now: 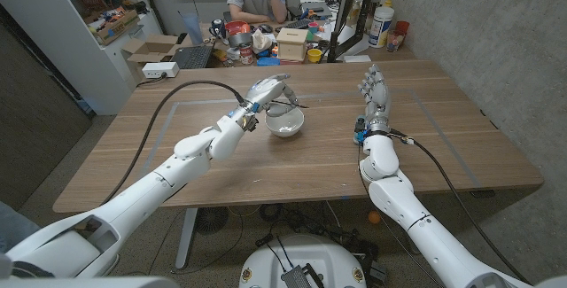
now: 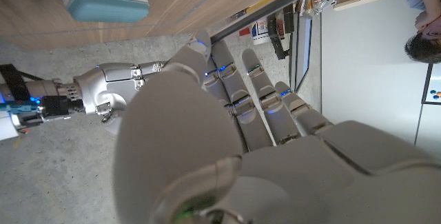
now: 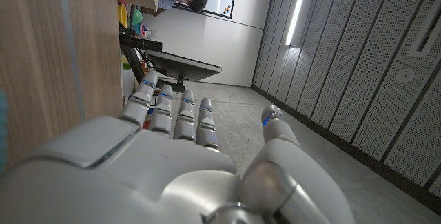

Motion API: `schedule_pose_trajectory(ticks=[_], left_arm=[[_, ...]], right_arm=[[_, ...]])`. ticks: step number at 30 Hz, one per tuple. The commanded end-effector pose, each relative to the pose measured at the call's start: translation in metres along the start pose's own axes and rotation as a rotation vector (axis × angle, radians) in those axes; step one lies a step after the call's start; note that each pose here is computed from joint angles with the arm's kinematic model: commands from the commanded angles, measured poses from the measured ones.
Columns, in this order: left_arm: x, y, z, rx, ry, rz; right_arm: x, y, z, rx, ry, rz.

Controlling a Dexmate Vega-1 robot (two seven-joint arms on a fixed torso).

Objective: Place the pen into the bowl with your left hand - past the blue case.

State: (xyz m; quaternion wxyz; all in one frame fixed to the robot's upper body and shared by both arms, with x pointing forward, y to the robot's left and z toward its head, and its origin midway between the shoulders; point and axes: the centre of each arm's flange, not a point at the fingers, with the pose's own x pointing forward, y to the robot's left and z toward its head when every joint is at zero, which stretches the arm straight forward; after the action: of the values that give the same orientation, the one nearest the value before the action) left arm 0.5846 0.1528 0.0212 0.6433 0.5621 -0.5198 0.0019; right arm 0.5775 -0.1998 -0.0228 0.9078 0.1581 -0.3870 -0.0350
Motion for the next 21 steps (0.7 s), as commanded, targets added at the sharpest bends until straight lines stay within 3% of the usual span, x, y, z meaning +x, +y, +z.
schedule_pose_trajectory(ticks=[1, 6, 21], left_arm=[[-0.017, -0.019, -0.003, -0.195, 0.077, 0.105], [-0.028, -0.029, -0.006, -0.272, 0.113, 0.138], [-0.042, -0.051, -0.013, -0.301, 0.133, 0.09]], right_arm=[[0.001, 0.0, -0.002, -0.016, 0.014, 0.0], [0.003, 0.003, -0.003, -0.021, 0.021, 0.004], [0.008, 0.008, -0.011, -0.029, 0.044, 0.016]])
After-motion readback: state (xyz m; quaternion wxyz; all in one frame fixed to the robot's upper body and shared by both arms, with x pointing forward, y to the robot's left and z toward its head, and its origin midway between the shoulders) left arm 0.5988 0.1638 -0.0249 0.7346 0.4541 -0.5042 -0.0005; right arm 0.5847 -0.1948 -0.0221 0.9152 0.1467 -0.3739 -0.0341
